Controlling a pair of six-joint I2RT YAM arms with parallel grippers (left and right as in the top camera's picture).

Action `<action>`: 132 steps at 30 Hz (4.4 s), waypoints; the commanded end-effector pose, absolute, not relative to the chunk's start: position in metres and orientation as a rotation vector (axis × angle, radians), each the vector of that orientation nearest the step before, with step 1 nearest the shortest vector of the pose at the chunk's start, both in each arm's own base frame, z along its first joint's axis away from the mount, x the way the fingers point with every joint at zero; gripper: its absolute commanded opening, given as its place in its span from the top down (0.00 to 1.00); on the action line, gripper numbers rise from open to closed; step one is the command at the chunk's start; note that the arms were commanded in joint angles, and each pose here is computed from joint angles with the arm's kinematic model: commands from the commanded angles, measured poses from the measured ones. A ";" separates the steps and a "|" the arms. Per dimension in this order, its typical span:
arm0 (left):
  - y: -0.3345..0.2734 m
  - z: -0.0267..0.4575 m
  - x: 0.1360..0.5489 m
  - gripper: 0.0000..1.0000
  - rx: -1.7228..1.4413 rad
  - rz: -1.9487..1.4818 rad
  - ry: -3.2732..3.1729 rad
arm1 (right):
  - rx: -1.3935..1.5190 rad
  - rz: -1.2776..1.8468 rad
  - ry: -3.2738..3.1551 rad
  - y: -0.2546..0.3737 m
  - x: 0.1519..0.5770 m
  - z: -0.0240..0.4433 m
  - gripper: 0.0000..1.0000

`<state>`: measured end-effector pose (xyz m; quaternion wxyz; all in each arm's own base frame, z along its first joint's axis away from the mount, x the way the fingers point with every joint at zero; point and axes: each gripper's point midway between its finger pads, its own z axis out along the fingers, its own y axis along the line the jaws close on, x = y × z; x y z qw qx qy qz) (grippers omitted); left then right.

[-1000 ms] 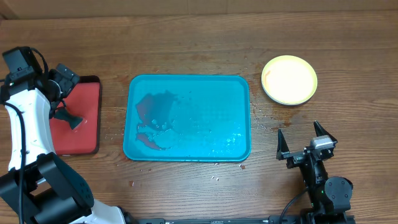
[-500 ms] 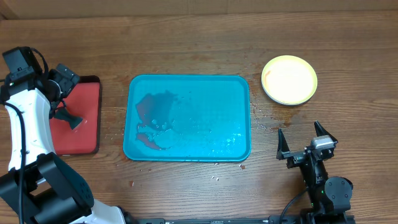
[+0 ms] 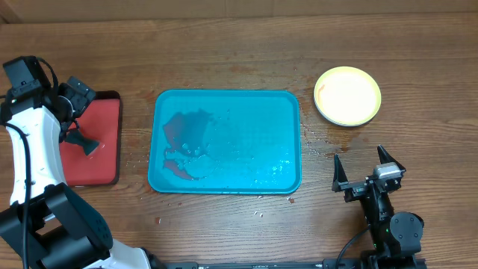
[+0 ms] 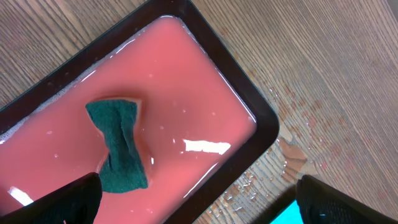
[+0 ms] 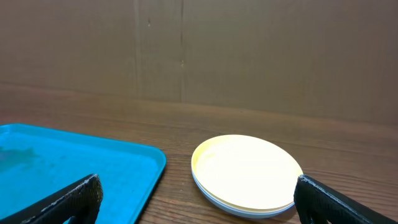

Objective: Clean dirty plates on tray and stack at the side

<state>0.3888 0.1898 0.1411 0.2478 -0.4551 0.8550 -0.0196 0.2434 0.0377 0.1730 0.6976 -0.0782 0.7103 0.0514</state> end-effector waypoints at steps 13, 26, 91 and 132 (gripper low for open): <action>0.197 0.147 0.388 0.00 -1.226 0.027 2.317 | -0.166 0.117 1.582 0.037 0.243 0.171 0.00; 0.154 0.170 0.352 0.01 -1.027 0.059 2.409 | -0.166 0.117 1.582 0.037 0.243 0.171 0.00; 0.017 0.156 0.245 0.00 -0.172 -0.029 1.638 | -0.166 0.117 1.582 0.037 0.243 0.171 0.00; 0.001 0.156 0.246 0.00 -0.072 -0.050 1.646 | -0.166 0.117 1.582 0.037 0.243 0.171 0.00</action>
